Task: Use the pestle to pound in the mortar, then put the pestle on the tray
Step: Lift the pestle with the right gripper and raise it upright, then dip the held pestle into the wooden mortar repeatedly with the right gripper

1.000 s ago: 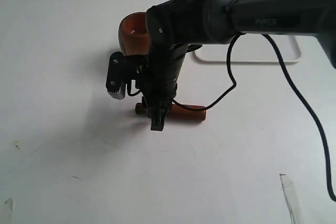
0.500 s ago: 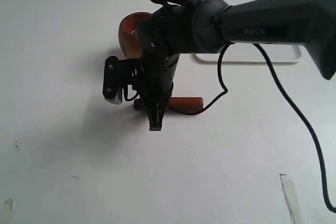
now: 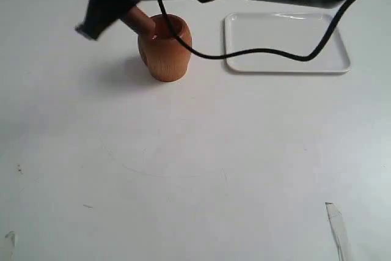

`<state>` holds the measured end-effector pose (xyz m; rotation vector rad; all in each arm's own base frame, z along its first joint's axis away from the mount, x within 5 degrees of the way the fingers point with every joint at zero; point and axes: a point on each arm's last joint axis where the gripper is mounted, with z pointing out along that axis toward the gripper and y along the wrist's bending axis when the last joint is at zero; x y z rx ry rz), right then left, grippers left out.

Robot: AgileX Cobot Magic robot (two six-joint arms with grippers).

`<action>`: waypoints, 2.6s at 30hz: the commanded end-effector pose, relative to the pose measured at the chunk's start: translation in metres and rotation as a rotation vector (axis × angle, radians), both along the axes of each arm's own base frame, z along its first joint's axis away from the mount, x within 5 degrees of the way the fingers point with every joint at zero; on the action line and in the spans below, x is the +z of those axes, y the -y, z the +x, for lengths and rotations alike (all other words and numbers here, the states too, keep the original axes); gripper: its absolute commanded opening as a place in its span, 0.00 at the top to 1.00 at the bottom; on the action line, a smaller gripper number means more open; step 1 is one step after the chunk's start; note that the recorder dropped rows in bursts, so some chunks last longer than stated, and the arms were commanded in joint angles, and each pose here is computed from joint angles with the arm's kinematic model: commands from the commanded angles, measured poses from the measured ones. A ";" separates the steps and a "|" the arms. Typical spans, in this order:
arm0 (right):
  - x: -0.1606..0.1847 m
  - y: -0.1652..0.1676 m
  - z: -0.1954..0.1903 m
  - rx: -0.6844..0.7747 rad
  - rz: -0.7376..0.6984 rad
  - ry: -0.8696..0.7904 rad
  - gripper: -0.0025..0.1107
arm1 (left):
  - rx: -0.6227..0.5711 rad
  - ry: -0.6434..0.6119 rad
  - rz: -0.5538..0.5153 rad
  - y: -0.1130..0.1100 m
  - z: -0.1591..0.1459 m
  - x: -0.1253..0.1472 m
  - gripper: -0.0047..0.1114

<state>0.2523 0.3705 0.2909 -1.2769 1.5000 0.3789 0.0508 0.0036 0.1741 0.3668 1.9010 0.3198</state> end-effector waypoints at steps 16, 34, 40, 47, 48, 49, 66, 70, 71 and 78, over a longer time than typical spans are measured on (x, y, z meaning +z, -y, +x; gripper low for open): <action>-0.090 0.059 0.020 -0.251 0.688 0.053 0.98 | -0.006 0.004 -0.015 0.001 0.000 0.000 0.96; -0.155 0.046 0.052 -0.357 0.546 -0.009 0.98 | -0.006 0.004 -0.015 0.001 0.000 0.000 0.96; -0.151 0.043 0.050 -0.337 0.513 -0.054 0.98 | -0.006 0.004 -0.015 0.001 0.000 0.000 0.96; -0.054 0.052 0.038 -0.257 0.646 0.121 0.98 | -0.006 0.004 -0.015 0.001 0.000 0.000 0.96; -0.045 0.054 0.037 -0.255 0.659 0.129 0.98 | -0.006 0.004 -0.015 0.001 0.000 0.000 0.96; -0.037 0.056 0.035 -0.253 0.667 0.132 0.98 | -0.006 0.004 -0.015 0.001 0.000 0.000 0.96; -0.154 0.042 0.048 -0.304 0.413 -0.052 0.98 | -0.006 0.004 -0.015 0.001 0.000 0.000 0.96; -0.103 0.046 0.045 -0.283 0.518 0.030 0.98 | -0.006 0.004 -0.015 0.001 0.000 0.000 0.96; -0.086 0.048 0.043 -0.276 0.546 0.060 0.98 | -0.006 0.004 -0.015 0.001 0.000 0.000 0.96; -0.023 0.061 0.031 -0.254 0.635 0.135 0.98 | -0.006 0.004 -0.015 0.001 0.000 0.000 0.96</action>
